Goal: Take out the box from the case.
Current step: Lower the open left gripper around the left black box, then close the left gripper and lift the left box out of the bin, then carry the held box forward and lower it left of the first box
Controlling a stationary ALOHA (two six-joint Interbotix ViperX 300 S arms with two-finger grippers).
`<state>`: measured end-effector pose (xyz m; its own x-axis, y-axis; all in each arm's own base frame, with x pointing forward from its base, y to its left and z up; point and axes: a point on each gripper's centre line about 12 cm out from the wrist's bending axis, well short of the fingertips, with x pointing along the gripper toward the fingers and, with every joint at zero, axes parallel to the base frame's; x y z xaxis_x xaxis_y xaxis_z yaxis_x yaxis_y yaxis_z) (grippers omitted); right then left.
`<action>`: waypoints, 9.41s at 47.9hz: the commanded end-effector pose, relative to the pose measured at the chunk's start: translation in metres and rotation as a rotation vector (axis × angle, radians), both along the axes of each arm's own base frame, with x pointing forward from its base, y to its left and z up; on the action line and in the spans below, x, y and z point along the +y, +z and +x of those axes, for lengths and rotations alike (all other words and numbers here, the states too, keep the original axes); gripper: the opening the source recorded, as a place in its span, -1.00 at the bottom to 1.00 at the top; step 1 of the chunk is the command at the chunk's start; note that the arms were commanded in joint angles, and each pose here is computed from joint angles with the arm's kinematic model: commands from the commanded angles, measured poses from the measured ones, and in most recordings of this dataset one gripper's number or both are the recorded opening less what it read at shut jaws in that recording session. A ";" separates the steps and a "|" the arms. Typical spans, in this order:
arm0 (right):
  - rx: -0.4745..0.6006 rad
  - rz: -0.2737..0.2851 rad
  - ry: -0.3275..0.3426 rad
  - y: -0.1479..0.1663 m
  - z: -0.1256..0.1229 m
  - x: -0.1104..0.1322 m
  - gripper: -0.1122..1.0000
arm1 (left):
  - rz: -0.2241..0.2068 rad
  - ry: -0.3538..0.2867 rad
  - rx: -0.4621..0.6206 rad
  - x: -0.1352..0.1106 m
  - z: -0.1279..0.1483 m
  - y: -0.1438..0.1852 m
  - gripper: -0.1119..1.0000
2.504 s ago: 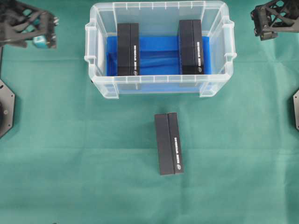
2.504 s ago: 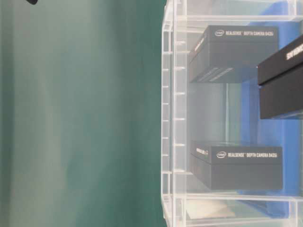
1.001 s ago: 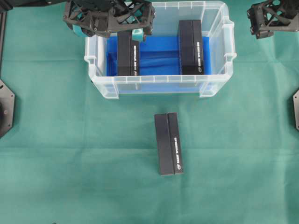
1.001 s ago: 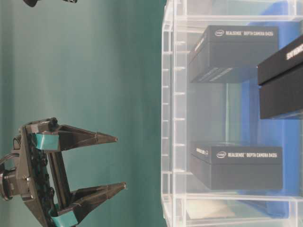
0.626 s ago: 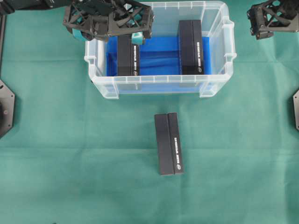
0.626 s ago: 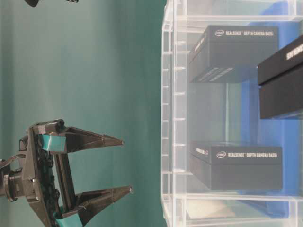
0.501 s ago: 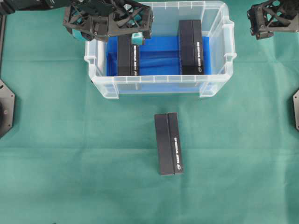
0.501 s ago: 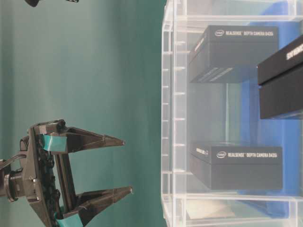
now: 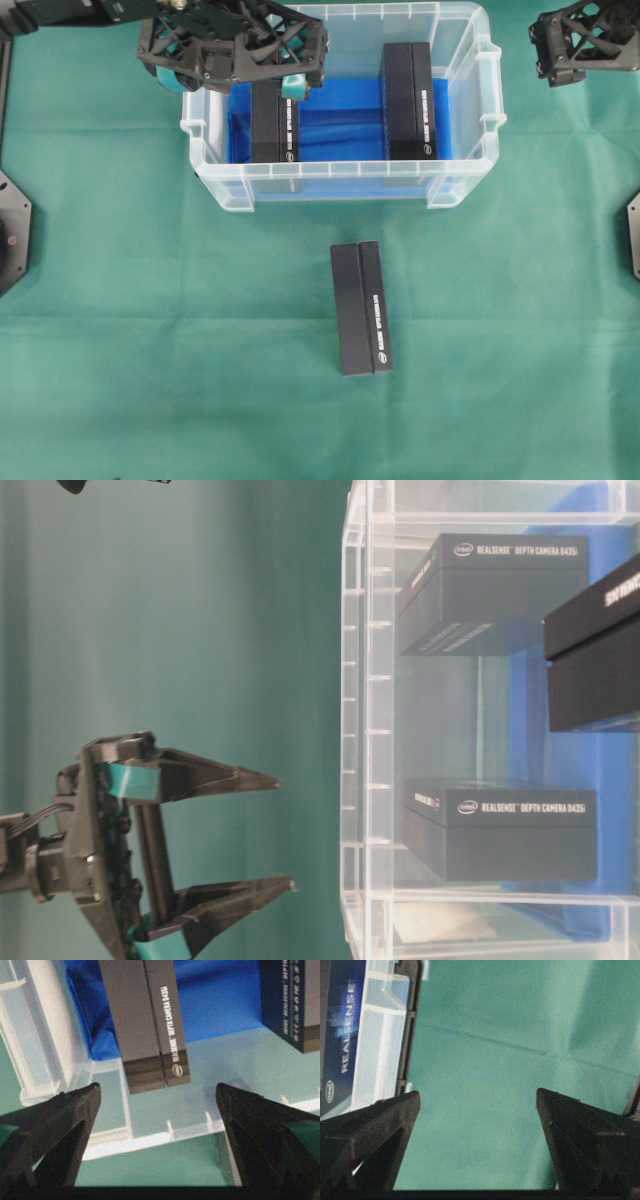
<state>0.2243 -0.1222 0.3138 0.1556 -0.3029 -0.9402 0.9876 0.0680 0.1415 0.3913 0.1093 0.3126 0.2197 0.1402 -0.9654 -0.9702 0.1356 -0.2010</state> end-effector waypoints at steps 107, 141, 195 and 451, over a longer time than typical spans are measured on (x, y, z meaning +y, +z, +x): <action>-0.053 -0.020 0.016 -0.006 -0.005 0.003 0.88 | 0.025 0.073 0.038 0.024 0.015 -0.105 0.97; -0.053 -0.019 0.016 -0.006 -0.005 0.003 0.88 | 0.008 0.071 -0.008 0.020 0.021 -0.103 0.29; -0.083 -0.039 0.026 -0.004 -0.001 0.001 0.88 | 0.009 0.065 -0.037 0.014 0.016 -0.020 0.29; -0.094 -0.060 0.077 -0.010 0.003 0.002 0.88 | -0.077 0.030 0.017 -0.203 -0.010 -0.104 0.29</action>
<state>0.2278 -0.1201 0.2975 0.2490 -0.3303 -0.9104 0.9661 0.1508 0.2095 0.3802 -0.0961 0.1969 0.1613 0.0783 -0.9838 -0.9836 0.0942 -0.1537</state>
